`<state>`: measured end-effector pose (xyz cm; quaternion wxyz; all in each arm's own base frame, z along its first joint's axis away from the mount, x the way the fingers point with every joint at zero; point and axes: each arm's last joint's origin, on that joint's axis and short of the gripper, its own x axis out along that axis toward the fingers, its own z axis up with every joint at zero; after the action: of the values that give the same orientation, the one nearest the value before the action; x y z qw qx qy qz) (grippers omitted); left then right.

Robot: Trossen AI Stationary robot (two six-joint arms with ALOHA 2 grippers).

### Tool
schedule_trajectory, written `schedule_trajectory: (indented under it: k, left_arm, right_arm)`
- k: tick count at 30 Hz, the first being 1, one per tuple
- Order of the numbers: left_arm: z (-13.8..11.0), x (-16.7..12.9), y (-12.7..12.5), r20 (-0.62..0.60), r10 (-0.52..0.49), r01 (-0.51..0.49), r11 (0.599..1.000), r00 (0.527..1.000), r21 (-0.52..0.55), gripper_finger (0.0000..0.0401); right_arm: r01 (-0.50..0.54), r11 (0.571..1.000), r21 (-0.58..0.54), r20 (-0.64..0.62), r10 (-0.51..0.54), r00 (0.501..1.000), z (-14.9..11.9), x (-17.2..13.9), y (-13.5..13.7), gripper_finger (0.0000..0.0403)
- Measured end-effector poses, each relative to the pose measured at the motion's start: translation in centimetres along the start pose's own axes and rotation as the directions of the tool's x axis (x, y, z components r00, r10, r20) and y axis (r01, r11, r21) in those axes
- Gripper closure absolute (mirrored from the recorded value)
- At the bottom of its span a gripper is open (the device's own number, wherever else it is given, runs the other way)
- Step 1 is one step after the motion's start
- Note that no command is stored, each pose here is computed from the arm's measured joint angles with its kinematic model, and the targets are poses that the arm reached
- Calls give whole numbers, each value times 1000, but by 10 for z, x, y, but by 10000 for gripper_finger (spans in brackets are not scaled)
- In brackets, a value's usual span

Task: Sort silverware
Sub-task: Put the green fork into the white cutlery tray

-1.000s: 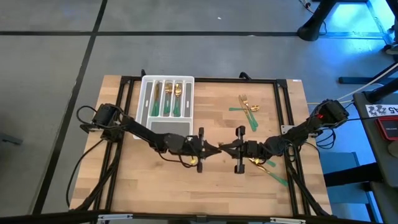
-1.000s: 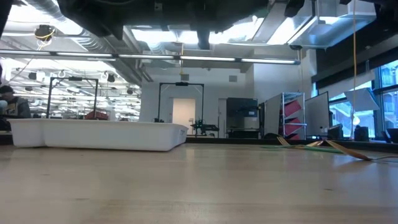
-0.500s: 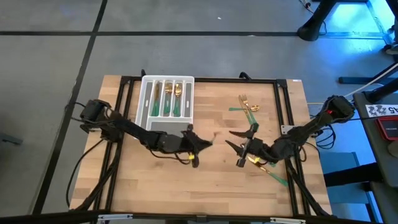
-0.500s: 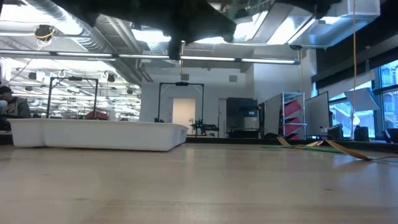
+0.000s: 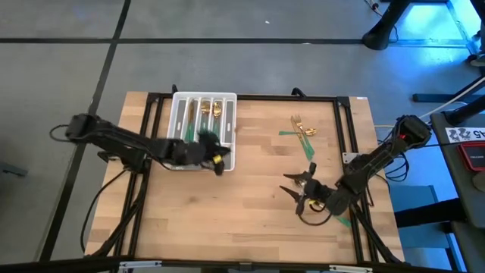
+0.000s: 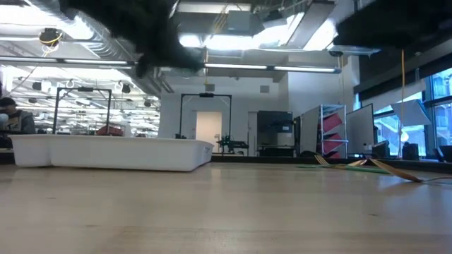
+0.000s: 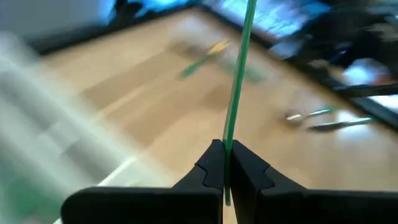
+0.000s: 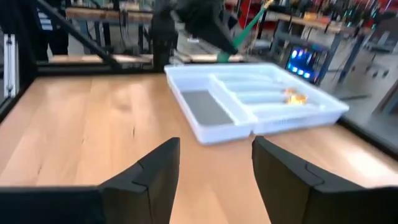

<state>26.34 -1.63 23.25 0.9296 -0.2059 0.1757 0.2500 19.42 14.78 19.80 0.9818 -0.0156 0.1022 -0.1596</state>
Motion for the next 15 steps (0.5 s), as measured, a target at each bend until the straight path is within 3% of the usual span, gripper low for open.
schedule_trajectory:
  k: [5, 10, 15]
  left_arm:
    - [-3, -7, 66, -246, 162, -214, 956, 956, -199, 401]
    - [1, -4, 114, -351, 145, -279, 886, 925, -370, 401]
    - [6, 5, 147, -394, 104, -293, 839, 913, -458, 401]
  right_arm:
    - [18, 999, 29, -33, -17, 999, -11, -6, 3, 205]
    - [56, 998, 12, -22, -56, 998, -17, -5, 7, 205]
    - [62, 997, 37, -29, -61, 998, -22, -3, 9, 205]
